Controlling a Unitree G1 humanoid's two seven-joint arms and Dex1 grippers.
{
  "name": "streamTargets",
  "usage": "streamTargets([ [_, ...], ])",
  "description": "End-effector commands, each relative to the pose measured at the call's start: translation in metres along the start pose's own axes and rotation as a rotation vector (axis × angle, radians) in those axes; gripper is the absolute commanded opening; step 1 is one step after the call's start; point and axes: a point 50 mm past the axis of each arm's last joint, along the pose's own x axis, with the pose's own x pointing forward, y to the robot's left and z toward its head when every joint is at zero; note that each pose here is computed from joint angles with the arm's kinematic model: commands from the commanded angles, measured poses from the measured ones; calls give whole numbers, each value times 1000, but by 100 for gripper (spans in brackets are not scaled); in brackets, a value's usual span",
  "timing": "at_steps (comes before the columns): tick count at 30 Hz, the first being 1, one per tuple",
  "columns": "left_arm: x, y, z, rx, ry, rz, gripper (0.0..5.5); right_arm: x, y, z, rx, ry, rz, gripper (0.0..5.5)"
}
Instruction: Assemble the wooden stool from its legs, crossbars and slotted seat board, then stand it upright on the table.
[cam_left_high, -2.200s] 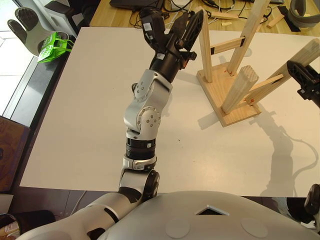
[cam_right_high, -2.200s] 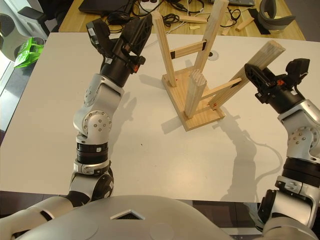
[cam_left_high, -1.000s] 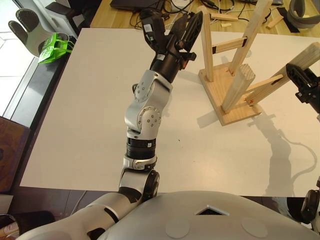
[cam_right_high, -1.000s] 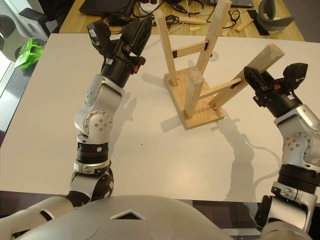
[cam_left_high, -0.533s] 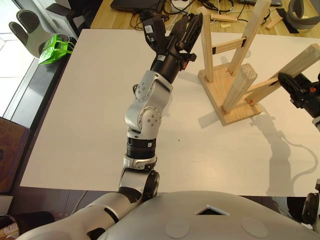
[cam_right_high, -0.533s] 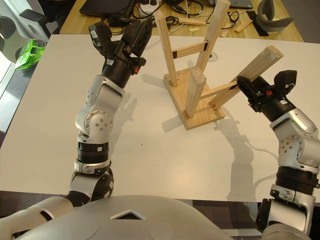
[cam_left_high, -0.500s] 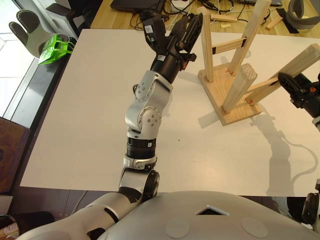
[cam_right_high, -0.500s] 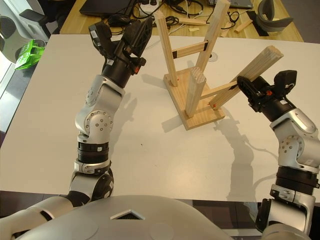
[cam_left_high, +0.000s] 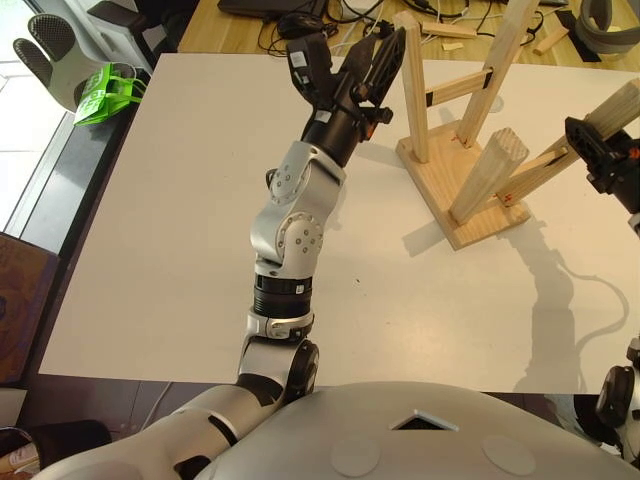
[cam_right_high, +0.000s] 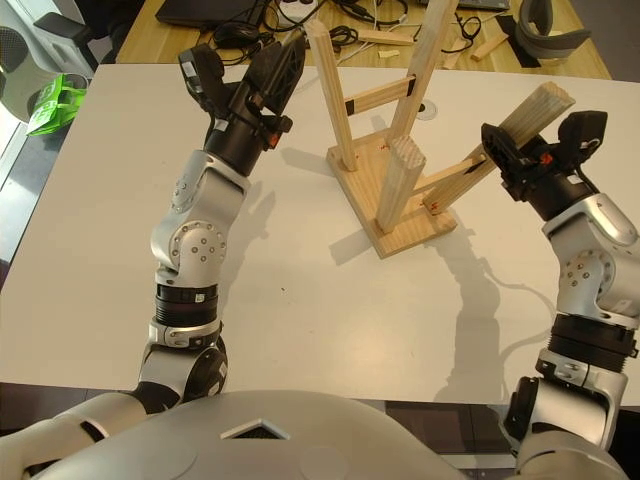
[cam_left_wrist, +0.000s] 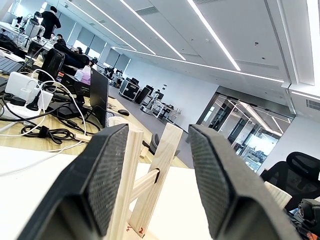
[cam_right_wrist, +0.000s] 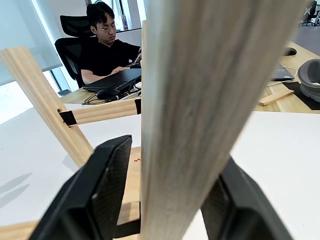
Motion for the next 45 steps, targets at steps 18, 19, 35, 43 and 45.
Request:
streamTargets([
  [18,-1,3,-6,-13,-2,12,223,7,44,136,-207,-388,80,191],
  [19,-1,3,-6,-13,-2,11,223,10,51,129,-210,-348,111,177],
  [35,2,5,-4,-4,-12,12,223,-7,53,-9,182,362,106,1],
  [43,2,8,-5,3,-4,11,223,5,51,86,166,-203,170,1],
  [45,3,8,-5,3,-5,12,223,10,36,118,149,-341,51,1],
])
